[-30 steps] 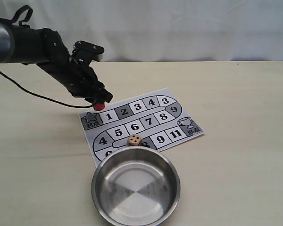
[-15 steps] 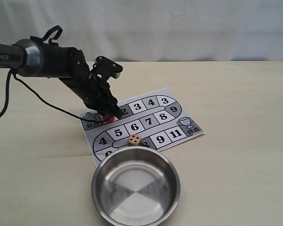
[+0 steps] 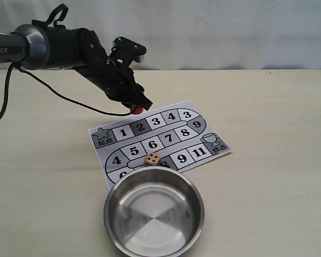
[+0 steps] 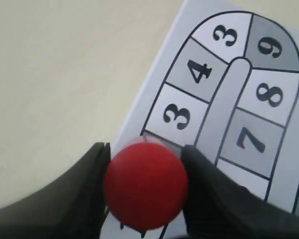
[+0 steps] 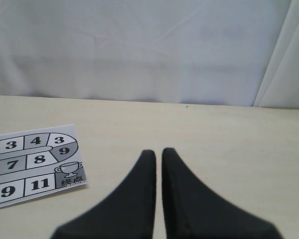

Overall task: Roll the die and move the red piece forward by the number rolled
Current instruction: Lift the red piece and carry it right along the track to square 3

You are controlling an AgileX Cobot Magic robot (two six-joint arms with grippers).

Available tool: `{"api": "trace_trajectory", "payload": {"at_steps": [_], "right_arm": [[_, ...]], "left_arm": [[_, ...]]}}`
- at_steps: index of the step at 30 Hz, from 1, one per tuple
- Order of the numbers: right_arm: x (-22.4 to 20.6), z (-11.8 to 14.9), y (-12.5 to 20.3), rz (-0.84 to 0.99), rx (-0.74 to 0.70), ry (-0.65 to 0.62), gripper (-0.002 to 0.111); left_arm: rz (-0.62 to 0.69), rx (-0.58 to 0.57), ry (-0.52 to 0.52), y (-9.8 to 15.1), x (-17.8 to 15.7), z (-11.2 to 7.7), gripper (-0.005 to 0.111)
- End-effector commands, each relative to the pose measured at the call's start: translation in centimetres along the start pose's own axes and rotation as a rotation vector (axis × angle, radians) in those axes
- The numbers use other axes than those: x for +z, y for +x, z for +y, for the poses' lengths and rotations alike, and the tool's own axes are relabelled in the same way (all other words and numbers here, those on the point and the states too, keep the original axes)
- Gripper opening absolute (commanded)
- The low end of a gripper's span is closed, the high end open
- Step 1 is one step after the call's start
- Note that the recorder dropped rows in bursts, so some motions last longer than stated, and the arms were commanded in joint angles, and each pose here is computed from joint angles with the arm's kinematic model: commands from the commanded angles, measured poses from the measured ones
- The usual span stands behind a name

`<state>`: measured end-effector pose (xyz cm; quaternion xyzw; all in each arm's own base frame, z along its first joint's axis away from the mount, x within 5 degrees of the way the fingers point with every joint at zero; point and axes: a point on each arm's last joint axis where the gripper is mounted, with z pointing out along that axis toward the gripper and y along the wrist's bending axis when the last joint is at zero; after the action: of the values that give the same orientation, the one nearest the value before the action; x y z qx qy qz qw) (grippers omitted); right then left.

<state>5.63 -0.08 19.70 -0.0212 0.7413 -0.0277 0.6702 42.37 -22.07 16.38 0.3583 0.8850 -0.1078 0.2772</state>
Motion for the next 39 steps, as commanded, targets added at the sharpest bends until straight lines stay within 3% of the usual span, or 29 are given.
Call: {"api": "trace_trajectory", "payload": {"at_steps": [1,12,16,23,28,34,39], "right_arm": [[0.0,0.0,0.1,-0.002,-0.005,-0.002,0.004],[0.0,0.0,0.1,-0.002,-0.003,-0.002,0.004],[0.0,0.0,0.1,-0.002,-0.003,-0.002,0.004],[0.0,0.0,0.1,-0.002,-0.003,-0.002,0.004],[0.0,0.0,0.1,-0.002,-0.003,-0.002,0.004],[0.0,0.0,0.1,-0.002,-0.005,-0.002,0.004],[0.0,0.0,0.1,-0.002,-0.005,-0.002,0.004]], "left_arm": [[-0.015,0.083,0.005,-0.7,0.0,-1.2,0.0],[0.075,0.069,0.018,2.2,4.7,-0.9,0.0],[0.083,0.069,0.019,2.4,5.0,-0.9,0.0],[-0.013,0.083,-0.005,-0.5,2.5,-0.8,0.0],[-0.066,0.11,-0.002,-2.4,1.7,-1.7,0.0],[-0.104,0.143,-0.033,-2.7,2.5,-2.2,0.0],[-0.062,0.14,-0.027,-1.3,4.9,-2.2,0.0]]}}
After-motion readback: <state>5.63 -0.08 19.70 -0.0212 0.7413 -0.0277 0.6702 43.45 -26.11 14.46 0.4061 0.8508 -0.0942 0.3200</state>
